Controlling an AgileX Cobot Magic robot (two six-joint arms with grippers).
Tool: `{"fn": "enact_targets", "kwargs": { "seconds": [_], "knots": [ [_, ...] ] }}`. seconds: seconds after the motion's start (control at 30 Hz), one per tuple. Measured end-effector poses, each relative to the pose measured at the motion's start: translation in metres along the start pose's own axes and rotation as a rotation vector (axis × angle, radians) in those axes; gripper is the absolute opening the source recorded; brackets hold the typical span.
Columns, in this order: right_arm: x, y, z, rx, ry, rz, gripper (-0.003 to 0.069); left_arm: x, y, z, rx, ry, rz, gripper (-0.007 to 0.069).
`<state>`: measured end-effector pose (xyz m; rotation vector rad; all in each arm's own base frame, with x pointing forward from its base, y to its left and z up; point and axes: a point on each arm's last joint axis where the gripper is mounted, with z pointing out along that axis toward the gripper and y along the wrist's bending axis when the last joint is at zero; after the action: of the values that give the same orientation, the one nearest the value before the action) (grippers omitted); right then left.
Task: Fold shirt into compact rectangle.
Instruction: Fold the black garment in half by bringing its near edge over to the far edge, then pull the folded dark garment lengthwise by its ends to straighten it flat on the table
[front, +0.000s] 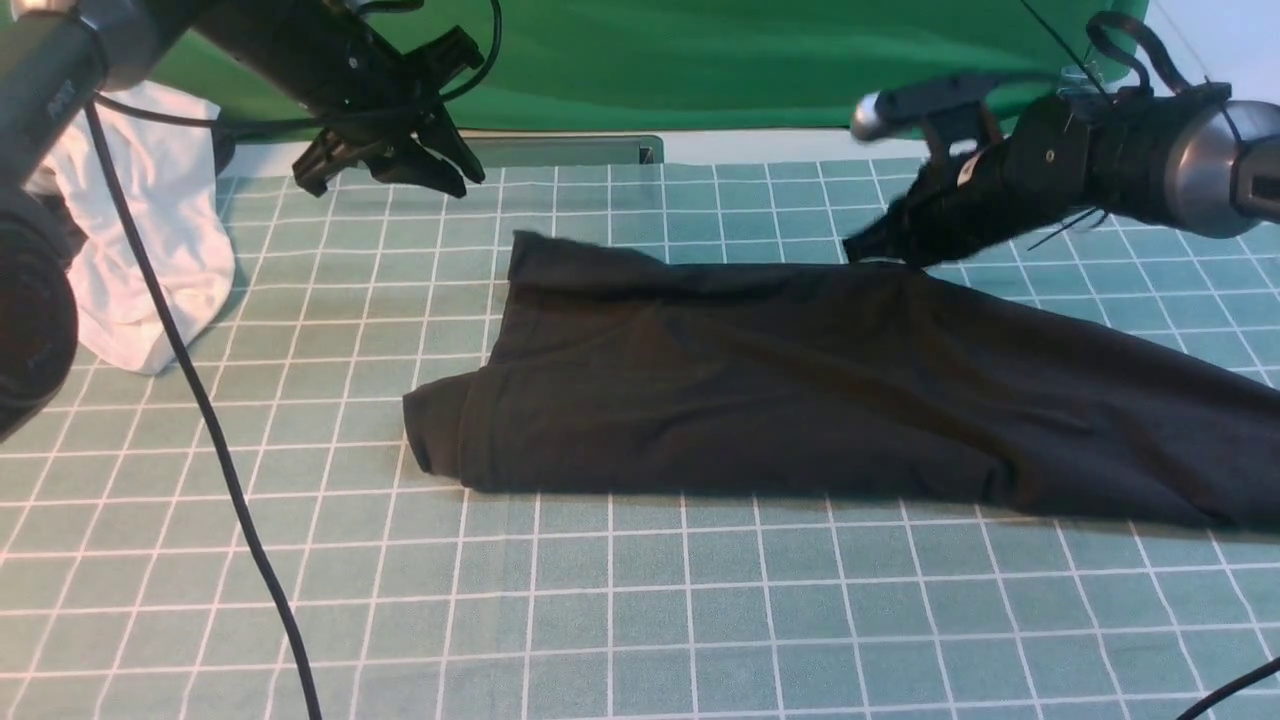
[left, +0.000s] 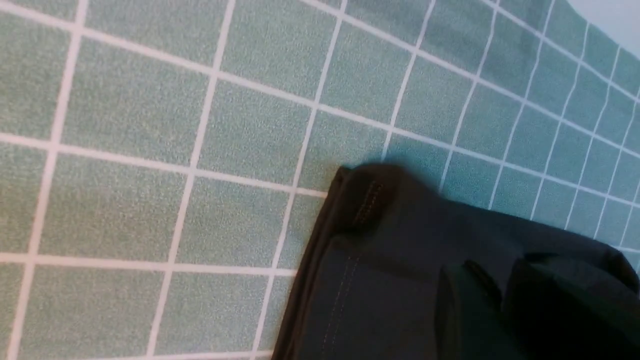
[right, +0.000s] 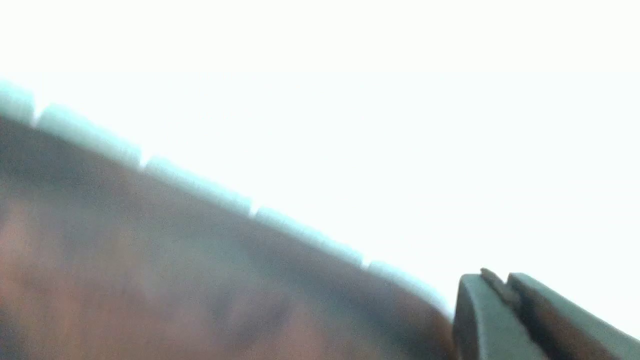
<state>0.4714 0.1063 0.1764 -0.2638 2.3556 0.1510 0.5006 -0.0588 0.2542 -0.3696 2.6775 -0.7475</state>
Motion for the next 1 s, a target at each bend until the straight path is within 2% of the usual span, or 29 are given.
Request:
{"fn": "enact_targets", "kwargs": {
  "seconds": [0.1, 0.27, 0.4, 0.57, 0.8, 0.93, 1.0],
  "knots": [
    [-0.007, -0.007, -0.002, 0.01, -0.021, 0.026, 0.0073, 0.002, 0.0, 0.0, -0.004, 0.022, 0.003, 0.0102],
    [-0.022, -0.025, -0.03, 0.012, 0.107, 0.043, 0.0036, 0.006, -0.002, -0.005, -0.011, 0.06, 0.049, 0.0102],
    [-0.03, -0.03, -0.066, -0.005, 0.248, 0.006, 0.0027, 0.015, -0.017, -0.003, -0.015, 0.067, 0.097, 0.0102],
    [-0.028, -0.037, -0.09, -0.022, 0.356, -0.007, 0.0027, 0.038, -0.038, 0.016, -0.091, 0.121, 0.243, 0.0102],
    [-0.021, -0.053, -0.096, -0.016, 0.436, 0.03, 0.0027, 0.038, -0.034, -0.007, -0.105, 0.087, 0.157, 0.0102],
    [-0.013, -0.053, -0.106, -0.039, 0.533, 0.018, 0.0027, 0.077, -0.016, -0.011, -0.15, 0.21, 0.106, 0.0102],
    [-0.011, -0.052, -0.116, -0.042, 0.544, 0.016, 0.0027, 0.107, 0.001, -0.005, -0.195, 0.323, 0.066, 0.0104]
  ]
}}
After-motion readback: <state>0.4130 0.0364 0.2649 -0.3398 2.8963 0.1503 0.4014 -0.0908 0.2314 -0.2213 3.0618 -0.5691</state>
